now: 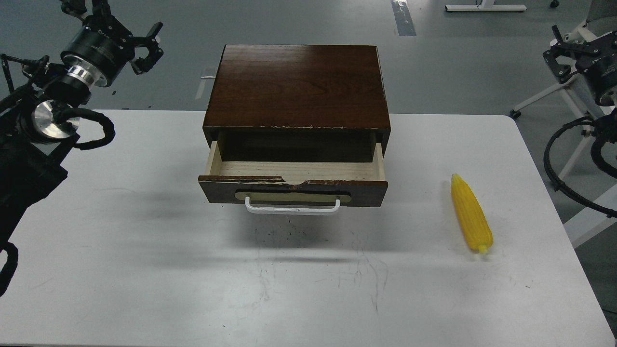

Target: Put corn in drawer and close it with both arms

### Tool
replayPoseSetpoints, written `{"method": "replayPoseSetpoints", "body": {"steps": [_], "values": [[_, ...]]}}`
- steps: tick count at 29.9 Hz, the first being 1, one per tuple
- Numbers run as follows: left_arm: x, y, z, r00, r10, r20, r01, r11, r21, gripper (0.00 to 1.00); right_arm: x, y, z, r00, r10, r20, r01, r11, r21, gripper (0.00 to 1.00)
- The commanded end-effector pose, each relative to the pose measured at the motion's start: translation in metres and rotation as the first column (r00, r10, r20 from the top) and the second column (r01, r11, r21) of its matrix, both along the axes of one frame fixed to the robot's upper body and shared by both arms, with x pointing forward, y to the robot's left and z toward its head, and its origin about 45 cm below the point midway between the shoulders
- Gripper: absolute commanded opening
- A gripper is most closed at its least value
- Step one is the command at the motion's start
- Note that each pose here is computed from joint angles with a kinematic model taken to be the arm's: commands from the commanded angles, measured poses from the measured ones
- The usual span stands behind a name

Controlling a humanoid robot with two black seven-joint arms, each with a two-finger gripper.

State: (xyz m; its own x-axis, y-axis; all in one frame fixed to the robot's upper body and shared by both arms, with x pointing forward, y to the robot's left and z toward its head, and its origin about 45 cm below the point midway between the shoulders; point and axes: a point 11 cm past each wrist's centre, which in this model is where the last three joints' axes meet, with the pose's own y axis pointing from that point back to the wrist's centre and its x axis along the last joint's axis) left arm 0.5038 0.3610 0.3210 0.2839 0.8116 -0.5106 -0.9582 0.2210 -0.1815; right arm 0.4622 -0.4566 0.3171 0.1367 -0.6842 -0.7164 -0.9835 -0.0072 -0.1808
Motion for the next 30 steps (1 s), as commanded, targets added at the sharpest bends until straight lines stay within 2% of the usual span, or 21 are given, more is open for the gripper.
{"method": "replayPoseSetpoints", "body": {"steps": [1, 13, 18, 22, 25, 27, 30], "values": [[0.0, -0.003, -0.002, 1.0, -0.006, -0.003, 0.006, 1.0, 0.004, 0.99, 0.0, 0.0, 0.0, 1.0, 0.005, -0.005, -0.005, 1.0, -0.024, 1.0], [0.002, 0.001, 0.004, 1.0, 0.009, 0.011, -0.009, 1.0, -0.012, 0.99, -0.003, -0.027, 0.007, 0.997, -0.075, 0.005, 0.075, 0.996, -0.042, 1.0], [0.004, 0.006, 0.016, 0.998, 0.036, 0.046, -0.034, 0.997, -0.063, 0.99, -0.006, -0.054, 0.05, 0.991, -0.118, 0.062, 0.125, 0.984, -0.125, 1.0], [0.003, 0.009, 0.017, 0.998, 0.043, 0.048, -0.04, 0.998, -0.057, 0.99, 0.002, -0.045, 0.08, 0.996, -0.063, 0.069, 0.083, 0.933, -0.35, 1.0], [0.003, 0.01, 0.014, 0.998, 0.045, 0.043, -0.043, 0.998, -0.056, 0.99, 0.008, -0.033, 0.1, 0.999, -0.01, 0.051, 0.036, 0.836, -0.547, 1.0], [0.003, 0.014, 0.013, 0.998, 0.053, 0.038, -0.051, 0.998, -0.038, 0.99, 0.013, -0.02, 0.112, 0.999, 0.034, 0.013, -0.015, 0.71, -0.704, 1.0], [0.002, 0.015, 0.012, 0.998, 0.051, 0.033, -0.05, 0.998, -0.029, 1.0, 0.018, -0.008, 0.118, 0.998, 0.063, -0.016, -0.051, 0.602, -0.797, 1.0]]}}
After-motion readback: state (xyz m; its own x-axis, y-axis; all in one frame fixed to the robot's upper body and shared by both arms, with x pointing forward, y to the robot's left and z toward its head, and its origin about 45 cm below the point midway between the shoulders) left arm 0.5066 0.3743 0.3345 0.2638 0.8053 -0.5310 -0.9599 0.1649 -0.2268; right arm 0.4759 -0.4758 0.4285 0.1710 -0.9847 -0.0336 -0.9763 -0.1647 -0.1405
